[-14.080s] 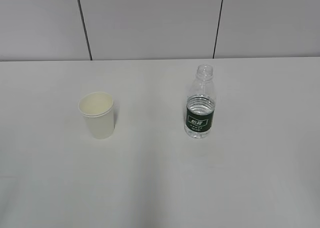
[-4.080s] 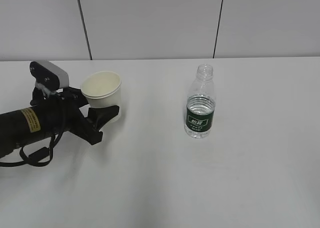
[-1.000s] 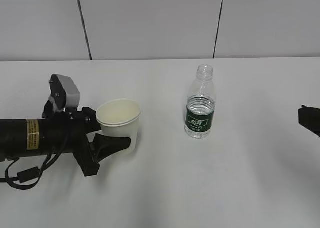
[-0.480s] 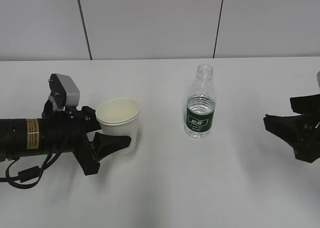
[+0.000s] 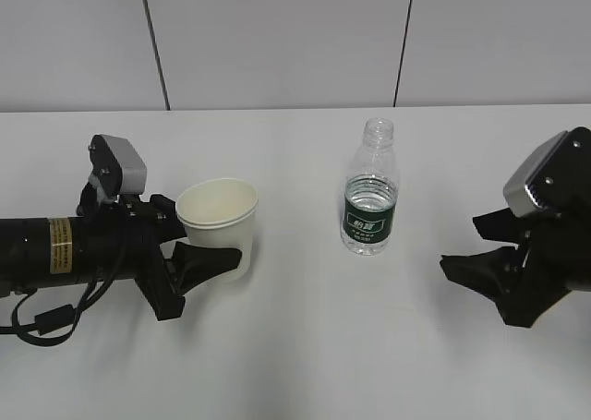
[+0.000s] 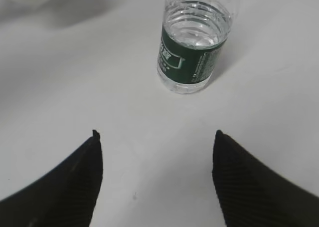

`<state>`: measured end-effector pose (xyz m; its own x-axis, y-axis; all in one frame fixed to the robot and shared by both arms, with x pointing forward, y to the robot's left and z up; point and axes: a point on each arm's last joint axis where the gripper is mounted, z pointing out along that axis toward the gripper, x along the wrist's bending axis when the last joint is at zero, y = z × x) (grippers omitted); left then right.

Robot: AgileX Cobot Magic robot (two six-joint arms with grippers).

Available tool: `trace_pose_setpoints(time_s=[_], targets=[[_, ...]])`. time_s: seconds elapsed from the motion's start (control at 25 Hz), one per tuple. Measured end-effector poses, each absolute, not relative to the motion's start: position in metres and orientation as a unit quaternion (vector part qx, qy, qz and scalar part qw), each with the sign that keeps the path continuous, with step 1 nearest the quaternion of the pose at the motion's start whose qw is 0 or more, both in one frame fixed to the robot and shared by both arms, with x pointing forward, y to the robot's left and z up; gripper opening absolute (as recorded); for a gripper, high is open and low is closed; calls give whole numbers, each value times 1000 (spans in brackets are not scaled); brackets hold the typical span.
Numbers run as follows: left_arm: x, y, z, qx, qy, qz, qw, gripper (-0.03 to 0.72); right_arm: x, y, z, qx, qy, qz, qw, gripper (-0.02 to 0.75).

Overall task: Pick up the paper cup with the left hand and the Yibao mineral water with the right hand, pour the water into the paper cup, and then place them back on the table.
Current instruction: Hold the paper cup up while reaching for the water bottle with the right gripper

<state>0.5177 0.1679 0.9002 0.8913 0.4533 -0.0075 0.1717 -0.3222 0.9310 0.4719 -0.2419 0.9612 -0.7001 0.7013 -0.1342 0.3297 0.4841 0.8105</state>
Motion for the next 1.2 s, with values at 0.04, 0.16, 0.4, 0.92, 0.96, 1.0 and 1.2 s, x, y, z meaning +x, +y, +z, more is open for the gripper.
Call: trace_pose_setpoints(time_s=[0.04,0.16,0.4,0.92,0.96,1.0,1.2], targets=[[518,168,900,803,195,128,549,405,477,-241,960,311,830,402,229,540],[518,168,900,802,196,128,549,405,489,-239,957,313,829,412,215,540],[518,168,900,802,196,129,549,405,513,-234,946,315,830,419,193,540],[518,168,900,802,197,129,549,405,560,-231,940,310,826,427,197,540],[518,168,900,802,197,129,549,405,562,-231,940,310,826,427,197,540],[518,168,900,802,197,129,549,405,565,-230,939,309,826,428,197,540],[518,168,900,802,197,129,549,405,577,-227,938,302,823,441,194,540]])
